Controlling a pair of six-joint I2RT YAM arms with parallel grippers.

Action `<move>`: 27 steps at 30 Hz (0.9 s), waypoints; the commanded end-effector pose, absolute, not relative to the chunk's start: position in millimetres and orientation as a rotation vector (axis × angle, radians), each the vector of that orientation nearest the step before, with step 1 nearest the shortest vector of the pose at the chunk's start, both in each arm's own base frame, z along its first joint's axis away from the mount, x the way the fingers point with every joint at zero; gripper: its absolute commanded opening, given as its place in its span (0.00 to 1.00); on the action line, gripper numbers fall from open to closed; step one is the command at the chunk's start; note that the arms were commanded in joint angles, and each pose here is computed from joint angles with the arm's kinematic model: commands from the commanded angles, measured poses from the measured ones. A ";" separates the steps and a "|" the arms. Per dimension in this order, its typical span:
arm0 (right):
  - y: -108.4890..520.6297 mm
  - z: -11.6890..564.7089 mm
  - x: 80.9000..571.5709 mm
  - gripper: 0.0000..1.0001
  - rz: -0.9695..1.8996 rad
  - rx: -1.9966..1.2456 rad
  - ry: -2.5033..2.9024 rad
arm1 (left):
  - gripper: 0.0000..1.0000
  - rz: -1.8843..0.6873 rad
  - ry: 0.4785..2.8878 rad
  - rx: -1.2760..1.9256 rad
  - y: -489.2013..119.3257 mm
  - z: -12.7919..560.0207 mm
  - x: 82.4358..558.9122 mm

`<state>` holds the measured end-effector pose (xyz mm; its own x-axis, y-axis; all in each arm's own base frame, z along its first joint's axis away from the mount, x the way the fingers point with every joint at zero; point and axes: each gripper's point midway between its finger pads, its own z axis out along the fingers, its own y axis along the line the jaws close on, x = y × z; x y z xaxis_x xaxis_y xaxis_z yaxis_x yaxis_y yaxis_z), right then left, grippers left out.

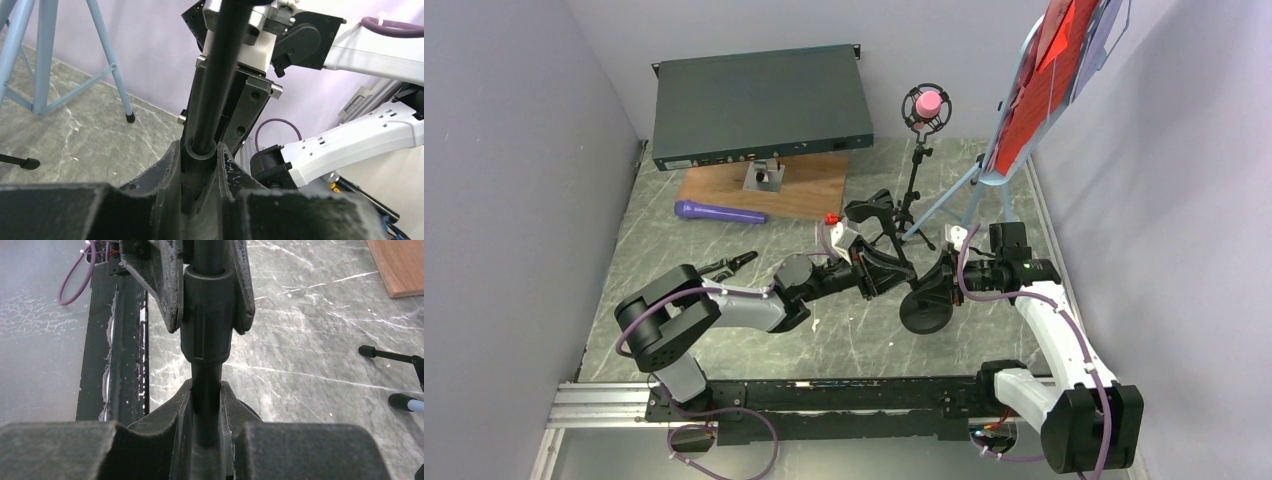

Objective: Pack up the instrument practice props
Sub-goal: Unscrew the knob on the microphone stand.

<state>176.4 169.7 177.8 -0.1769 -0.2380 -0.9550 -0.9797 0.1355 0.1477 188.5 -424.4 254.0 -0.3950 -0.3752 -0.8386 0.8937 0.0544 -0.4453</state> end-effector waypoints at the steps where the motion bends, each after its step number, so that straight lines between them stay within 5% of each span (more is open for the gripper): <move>1: 175.7 208.9 181.1 0.00 1.100 -1.252 1.415 | 0.02 -1.576 1.189 0.547 -421.5 287.3 185.1; 7: 172.7 203.0 192.2 0.00 1.057 -1.226 1.473 | 0.00 -1.428 1.343 0.360 -426.5 281.1 189.8; 13: 171.5 200.7 199.1 0.00 1.045 -1.192 1.513 | 0.00 -0.871 1.946 -0.152 -409.4 239.1 217.6; 18: 171.7 200.7 199.8 0.00 1.046 -1.186 1.516 | 0.00 -0.901 1.891 -0.063 -425.5 243.9 210.8; 19: 171.5 200.9 199.8 0.00 1.044 -1.186 1.515 | 0.07 -0.903 1.873 -0.032 -425.5 244.5 210.2; 24: 172.1 201.9 198.0 0.00 1.054 -1.190 1.507 | 0.86 -0.965 1.731 0.215 -423.4 258.6 194.7; 25: 172.1 202.3 197.5 0.00 1.056 -1.191 1.504 | 0.97 -0.992 1.698 0.273 -420.7 264.0 188.1; 27: 172.3 202.5 196.4 0.00 1.060 -1.193 1.500 | 1.00 -1.014 1.652 0.334 -412.2 267.7 181.0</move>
